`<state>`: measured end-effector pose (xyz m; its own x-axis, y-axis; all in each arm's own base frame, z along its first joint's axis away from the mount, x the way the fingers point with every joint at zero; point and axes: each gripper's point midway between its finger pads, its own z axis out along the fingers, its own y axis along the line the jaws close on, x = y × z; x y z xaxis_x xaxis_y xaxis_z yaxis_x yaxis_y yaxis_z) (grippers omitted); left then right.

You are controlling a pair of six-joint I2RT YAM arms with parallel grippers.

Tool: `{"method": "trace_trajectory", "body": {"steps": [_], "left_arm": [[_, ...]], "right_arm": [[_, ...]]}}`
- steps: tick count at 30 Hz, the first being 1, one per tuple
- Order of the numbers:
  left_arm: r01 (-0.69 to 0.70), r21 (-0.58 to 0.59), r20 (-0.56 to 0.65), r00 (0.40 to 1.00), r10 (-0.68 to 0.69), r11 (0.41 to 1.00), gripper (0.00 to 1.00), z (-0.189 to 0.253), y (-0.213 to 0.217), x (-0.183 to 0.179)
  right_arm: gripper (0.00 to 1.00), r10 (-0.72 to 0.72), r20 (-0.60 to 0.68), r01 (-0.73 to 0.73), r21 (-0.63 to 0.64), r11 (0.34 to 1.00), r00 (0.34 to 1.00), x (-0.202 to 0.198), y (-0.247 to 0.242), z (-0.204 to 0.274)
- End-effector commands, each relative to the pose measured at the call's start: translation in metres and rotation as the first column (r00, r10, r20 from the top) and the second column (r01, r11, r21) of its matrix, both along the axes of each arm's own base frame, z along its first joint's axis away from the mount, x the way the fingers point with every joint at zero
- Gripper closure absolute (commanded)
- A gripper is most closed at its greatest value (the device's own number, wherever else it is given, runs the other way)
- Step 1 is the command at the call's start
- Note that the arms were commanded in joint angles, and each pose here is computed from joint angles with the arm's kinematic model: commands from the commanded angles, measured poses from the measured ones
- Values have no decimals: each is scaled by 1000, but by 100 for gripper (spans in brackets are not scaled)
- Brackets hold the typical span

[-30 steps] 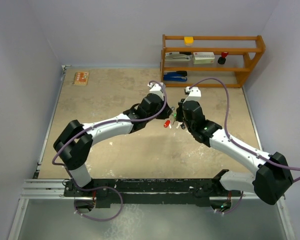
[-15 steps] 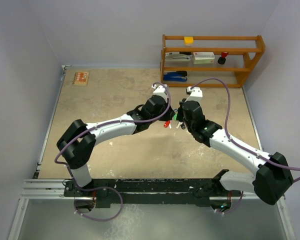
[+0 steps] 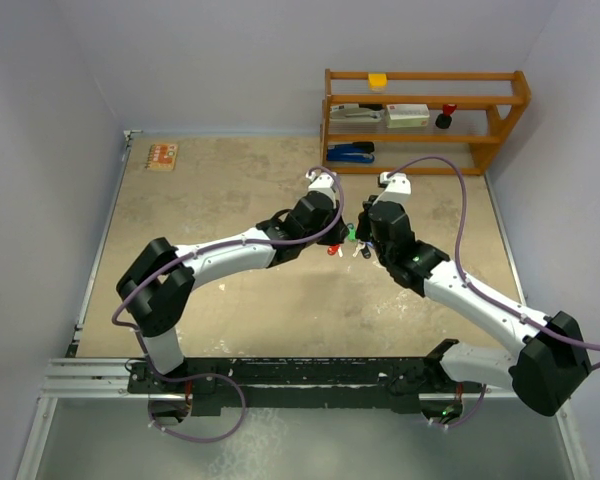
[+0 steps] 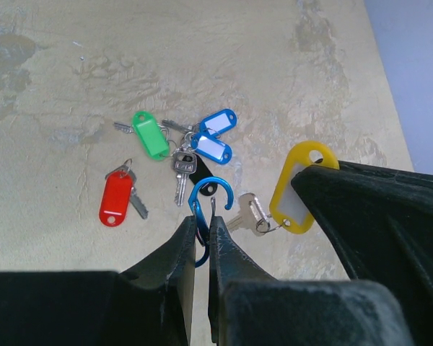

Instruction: Put the keys on the keyring

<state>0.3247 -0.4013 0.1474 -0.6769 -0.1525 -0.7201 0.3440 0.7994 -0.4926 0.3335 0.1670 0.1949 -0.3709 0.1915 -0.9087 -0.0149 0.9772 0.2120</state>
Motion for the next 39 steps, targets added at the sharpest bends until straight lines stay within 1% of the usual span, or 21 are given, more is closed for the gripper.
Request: {"method": "trace_trajectory", "body": {"steps": [1, 21, 39], "left_arm": [[16, -55, 27, 1000, -15, 998, 100, 24, -15, 1], [35, -65, 37, 999, -32, 997, 100, 31, -22, -4], [47, -56, 34, 998, -46, 997, 100, 32, -25, -9]], "right_arm": [[100, -41, 36, 40, 21, 999, 999, 1, -7, 10], [100, -20, 24, 19, 14, 1000, 1000, 3, -2, 5], [100, -34, 25, 34, -1, 999, 999, 3, -6, 3]]}}
